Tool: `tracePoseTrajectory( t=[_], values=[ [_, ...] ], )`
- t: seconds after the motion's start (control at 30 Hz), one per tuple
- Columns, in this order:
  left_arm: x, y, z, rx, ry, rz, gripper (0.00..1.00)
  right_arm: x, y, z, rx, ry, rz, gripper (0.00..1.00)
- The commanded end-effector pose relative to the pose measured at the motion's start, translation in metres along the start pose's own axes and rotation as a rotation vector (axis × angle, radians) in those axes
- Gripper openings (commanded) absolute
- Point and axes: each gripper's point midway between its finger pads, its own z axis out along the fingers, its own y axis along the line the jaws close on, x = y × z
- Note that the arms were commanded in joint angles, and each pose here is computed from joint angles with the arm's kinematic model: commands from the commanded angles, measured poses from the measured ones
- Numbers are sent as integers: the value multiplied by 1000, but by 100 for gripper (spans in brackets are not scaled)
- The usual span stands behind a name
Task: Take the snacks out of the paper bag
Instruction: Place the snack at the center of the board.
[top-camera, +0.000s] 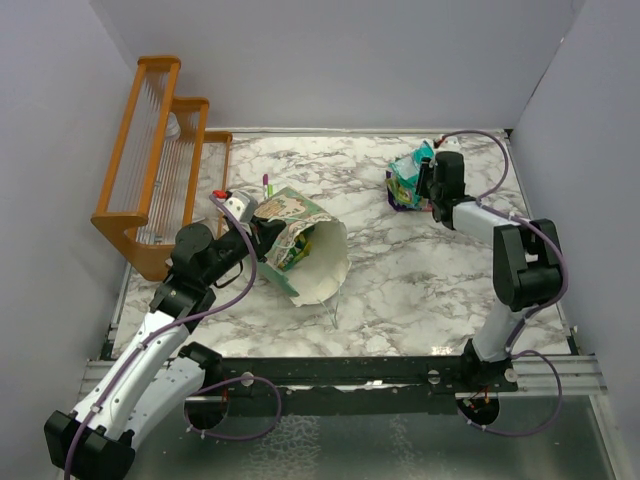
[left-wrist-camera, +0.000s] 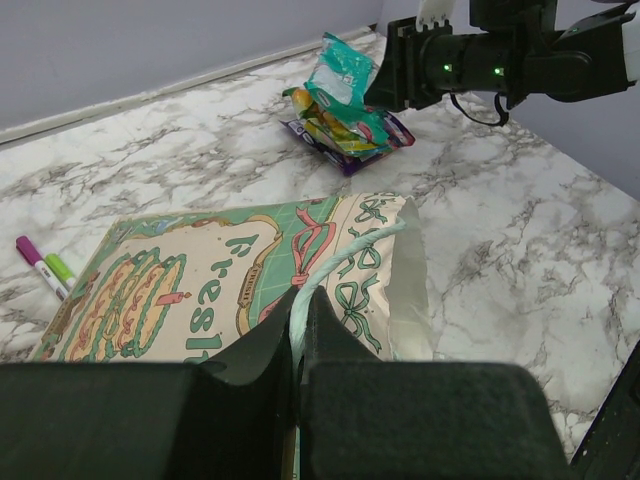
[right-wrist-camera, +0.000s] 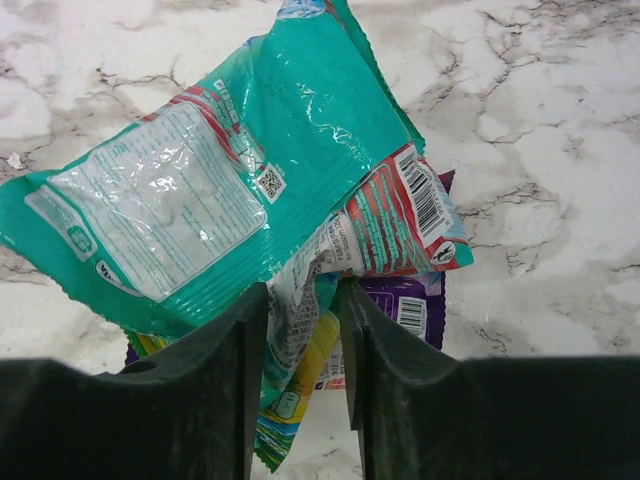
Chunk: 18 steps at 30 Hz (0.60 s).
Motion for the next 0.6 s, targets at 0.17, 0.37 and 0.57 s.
tracePoseTrajectory(
  t=[0.17, 0.37, 0.57],
  values=[
    [-10, -2, -1, 9, -27, 11, 0, -27, 2, -17, -35, -33, -16, 45],
    [-9, -3, 1, 20, -21, 9, 0, -34, -6, -29, -4, -47, -21, 56],
    [-13, -12, -1, 69, -35, 18, 0, -54, 4, -63, -95, -110, -44, 63]
  ],
)
